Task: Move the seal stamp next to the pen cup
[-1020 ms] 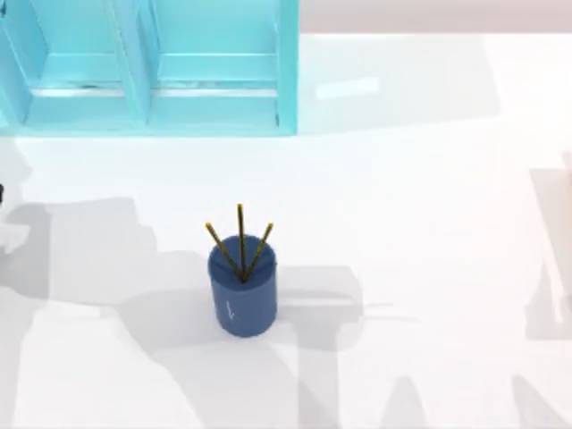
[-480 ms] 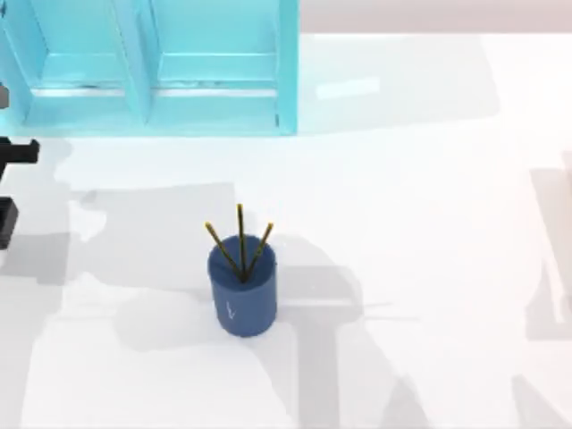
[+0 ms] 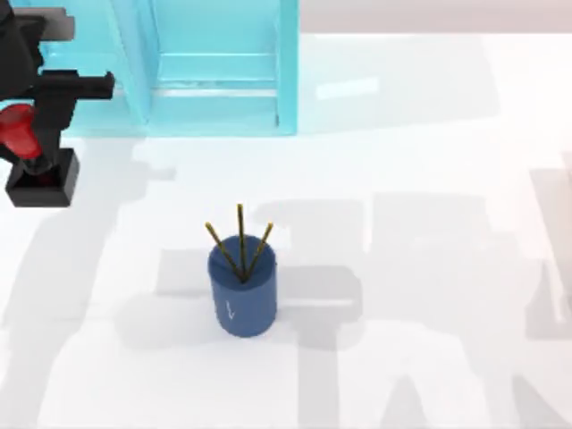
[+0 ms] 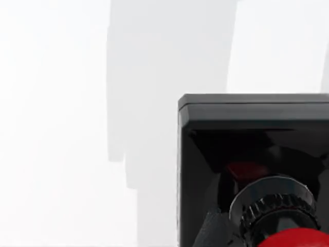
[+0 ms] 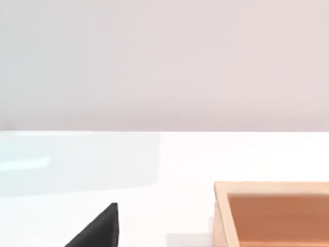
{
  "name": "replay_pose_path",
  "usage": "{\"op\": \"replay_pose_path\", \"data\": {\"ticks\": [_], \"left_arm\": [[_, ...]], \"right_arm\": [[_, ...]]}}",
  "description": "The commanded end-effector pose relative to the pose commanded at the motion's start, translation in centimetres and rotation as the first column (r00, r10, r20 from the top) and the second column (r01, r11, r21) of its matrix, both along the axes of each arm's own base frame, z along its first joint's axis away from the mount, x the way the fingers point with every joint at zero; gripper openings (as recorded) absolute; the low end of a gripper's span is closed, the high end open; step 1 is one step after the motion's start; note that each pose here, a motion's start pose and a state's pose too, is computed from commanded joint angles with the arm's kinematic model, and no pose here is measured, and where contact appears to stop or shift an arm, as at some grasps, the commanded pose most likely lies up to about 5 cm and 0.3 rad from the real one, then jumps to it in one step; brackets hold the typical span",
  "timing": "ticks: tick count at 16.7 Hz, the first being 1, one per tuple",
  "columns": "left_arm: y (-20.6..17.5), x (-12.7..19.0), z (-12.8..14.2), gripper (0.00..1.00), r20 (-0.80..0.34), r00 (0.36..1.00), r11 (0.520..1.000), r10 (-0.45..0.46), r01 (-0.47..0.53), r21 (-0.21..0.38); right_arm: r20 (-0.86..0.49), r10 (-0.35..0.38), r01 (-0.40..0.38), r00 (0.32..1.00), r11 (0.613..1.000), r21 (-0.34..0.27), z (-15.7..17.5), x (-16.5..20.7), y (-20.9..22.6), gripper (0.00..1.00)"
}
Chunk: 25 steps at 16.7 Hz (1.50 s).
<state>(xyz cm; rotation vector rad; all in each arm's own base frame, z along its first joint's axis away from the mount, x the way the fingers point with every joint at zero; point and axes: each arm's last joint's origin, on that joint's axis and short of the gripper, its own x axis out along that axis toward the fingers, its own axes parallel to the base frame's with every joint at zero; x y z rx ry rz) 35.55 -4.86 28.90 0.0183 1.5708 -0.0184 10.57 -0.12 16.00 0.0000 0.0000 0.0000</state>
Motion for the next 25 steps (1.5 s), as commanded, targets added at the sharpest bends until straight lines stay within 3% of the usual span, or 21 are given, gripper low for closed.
{"op": "replay_pose_path", "data": {"ticks": [6,15,25], "left_arm": [[-0.4,-0.2,-0.1,0.0,-0.001,1.0,1.0,0.004,-0.004,-0.001],[-9.4,-6.4,0.4,0.0,-0.003,1.0,1.0,0.003,-0.003,0.0],[-9.7,-6.8,-0.5,0.0,0.0,1.0,1.0,0.004,-0.004,-0.001]], "right_arm": [[0.0,0.0,0.0,1.0,1.0,0.0,0.0,0.0,0.0,1.0],[0.0,0.0,0.0,1.0,1.0,0.0,0.0,0.0,0.0,1.0],[0.0,0.0,0.0,1.0,1.0,0.0,0.0,0.0,0.0,1.0]]}}
